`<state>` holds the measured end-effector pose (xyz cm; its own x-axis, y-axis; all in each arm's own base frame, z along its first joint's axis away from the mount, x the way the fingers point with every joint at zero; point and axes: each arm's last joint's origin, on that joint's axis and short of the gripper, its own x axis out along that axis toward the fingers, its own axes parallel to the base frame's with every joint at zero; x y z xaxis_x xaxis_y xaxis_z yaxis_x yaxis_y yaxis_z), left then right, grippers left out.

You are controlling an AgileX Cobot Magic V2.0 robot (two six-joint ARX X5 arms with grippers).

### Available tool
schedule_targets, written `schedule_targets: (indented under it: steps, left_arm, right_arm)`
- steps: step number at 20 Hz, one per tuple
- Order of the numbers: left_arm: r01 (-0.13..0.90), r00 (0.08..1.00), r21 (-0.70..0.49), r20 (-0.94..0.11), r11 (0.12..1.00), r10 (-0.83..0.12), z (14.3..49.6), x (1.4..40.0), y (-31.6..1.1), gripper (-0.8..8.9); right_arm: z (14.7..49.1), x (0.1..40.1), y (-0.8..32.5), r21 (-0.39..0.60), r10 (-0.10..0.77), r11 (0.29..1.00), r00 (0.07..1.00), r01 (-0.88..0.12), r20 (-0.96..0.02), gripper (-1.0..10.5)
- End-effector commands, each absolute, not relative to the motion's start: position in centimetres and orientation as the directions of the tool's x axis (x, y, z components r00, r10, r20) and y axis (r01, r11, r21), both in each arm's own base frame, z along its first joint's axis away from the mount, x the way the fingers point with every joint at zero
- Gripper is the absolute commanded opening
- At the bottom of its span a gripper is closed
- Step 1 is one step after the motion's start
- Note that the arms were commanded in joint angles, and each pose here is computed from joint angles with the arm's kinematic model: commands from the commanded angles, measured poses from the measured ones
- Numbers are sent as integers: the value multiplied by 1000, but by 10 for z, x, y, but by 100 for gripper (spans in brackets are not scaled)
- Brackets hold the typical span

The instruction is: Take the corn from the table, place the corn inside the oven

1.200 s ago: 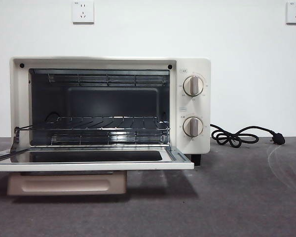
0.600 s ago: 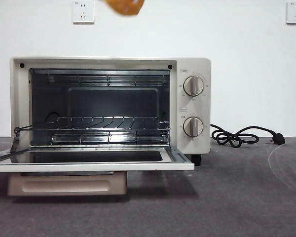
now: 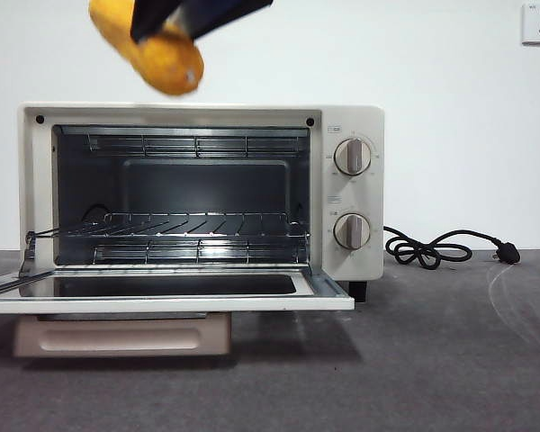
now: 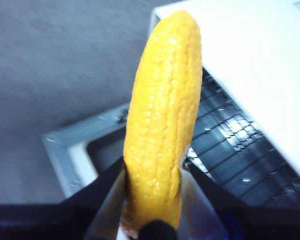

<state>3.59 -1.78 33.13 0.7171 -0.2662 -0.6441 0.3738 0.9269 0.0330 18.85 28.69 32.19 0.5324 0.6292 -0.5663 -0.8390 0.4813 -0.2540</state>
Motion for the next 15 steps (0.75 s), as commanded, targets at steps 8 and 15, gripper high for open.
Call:
schedule_targets:
  steps: [8, 15]
  left_arm:
    - [269, 844, -95, -456, 958, -283, 317, -5, 12, -8]
    - [275, 841, -98, -457, 956, -289, 317, -5, 12, -8]
  right_arm:
    - [253, 217, 328, -592, 456, 273, 644, -758, -614, -12]
    - [218, 236, 345, -780, 315, 178, 785, -600, -533, -12]
